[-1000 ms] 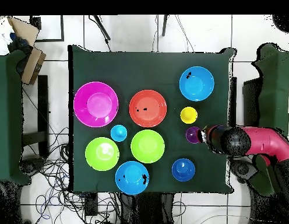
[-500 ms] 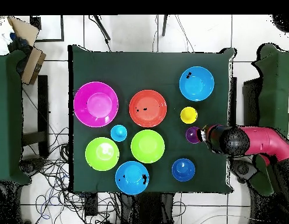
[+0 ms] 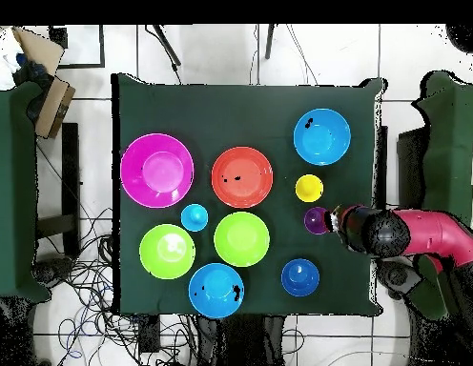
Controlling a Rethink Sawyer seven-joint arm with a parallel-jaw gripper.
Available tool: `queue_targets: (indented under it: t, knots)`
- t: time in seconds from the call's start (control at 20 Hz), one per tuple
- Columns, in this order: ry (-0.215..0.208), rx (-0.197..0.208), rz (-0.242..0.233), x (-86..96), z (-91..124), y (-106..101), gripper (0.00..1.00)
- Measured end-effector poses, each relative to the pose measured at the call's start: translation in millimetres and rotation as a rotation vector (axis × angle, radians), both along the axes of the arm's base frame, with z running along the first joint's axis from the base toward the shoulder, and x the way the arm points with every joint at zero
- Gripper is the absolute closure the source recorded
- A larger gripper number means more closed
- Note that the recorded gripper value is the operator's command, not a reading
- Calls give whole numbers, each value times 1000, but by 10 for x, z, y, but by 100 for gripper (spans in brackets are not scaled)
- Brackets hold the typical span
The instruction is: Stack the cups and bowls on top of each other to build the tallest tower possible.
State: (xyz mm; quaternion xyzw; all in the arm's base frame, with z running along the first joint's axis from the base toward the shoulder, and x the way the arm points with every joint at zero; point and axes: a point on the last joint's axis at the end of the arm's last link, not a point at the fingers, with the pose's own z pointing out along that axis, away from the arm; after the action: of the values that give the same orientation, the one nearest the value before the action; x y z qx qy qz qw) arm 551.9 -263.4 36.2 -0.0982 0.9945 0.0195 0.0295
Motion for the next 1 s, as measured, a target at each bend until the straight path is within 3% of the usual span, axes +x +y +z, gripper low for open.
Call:
queue_targets:
  t: [0.5,1.0]
  knots:
    - [-32,0,-8,-60,-57,-9,0]
    - [-24,-5,-9,-111,-94,-7,0]
